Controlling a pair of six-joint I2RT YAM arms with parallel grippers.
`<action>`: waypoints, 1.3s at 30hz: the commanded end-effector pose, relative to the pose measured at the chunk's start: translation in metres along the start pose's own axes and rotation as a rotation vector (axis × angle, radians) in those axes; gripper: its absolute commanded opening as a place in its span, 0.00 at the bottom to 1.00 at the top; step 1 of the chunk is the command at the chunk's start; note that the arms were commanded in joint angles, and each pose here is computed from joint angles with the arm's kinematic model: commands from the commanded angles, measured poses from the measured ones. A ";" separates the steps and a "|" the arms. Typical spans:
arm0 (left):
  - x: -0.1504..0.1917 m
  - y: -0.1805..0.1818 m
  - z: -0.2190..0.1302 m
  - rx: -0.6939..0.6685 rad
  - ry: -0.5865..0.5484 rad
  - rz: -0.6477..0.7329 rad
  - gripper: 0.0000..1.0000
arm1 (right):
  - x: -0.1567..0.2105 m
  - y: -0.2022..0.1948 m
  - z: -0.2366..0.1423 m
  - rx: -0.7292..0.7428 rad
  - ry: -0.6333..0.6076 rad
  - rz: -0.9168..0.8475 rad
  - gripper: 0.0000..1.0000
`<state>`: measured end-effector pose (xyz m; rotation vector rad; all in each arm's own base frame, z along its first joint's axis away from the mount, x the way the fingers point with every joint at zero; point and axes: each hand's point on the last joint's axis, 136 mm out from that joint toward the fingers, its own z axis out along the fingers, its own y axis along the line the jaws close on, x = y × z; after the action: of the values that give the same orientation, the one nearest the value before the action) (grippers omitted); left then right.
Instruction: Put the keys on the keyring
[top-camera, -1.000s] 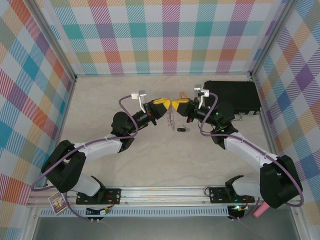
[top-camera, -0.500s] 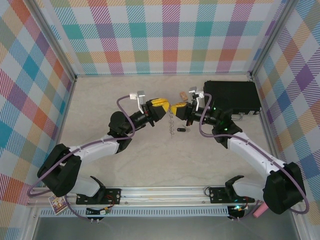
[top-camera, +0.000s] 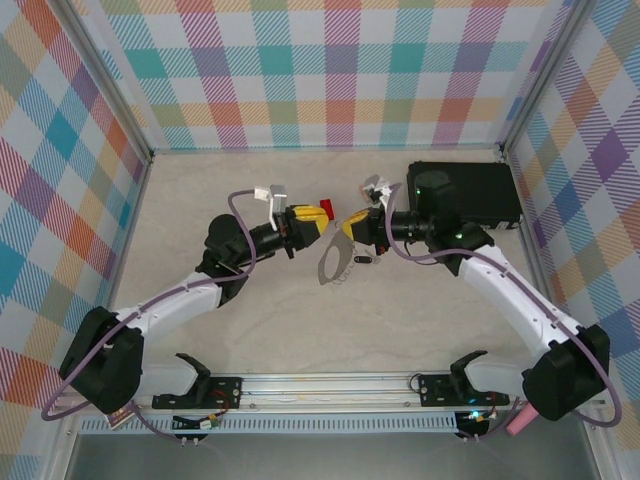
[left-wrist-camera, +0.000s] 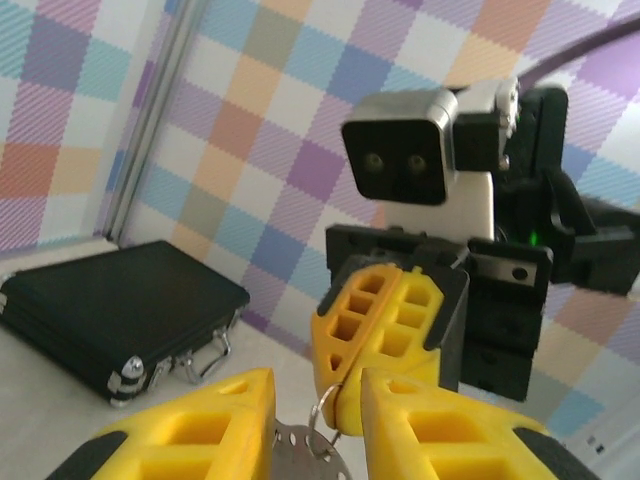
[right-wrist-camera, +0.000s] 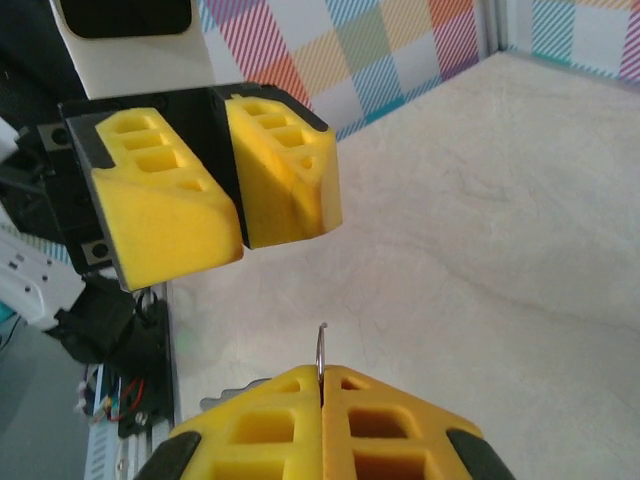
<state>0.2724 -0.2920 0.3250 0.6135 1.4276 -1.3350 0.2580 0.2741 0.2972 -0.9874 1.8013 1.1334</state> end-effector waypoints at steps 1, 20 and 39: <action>0.016 -0.006 -0.007 0.023 0.087 0.041 0.28 | 0.008 0.007 0.002 -0.057 0.062 -0.043 0.00; 0.035 0.001 -0.001 0.041 0.186 0.025 0.26 | 0.005 0.009 0.006 -0.097 0.058 -0.046 0.00; 0.030 -0.004 0.011 0.121 0.185 -0.015 0.18 | 0.008 0.014 0.009 -0.142 0.054 -0.030 0.00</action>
<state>0.2653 -0.3087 0.2820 0.7879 1.5840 -1.3789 0.2480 0.2797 0.2776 -1.0998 1.8369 1.2013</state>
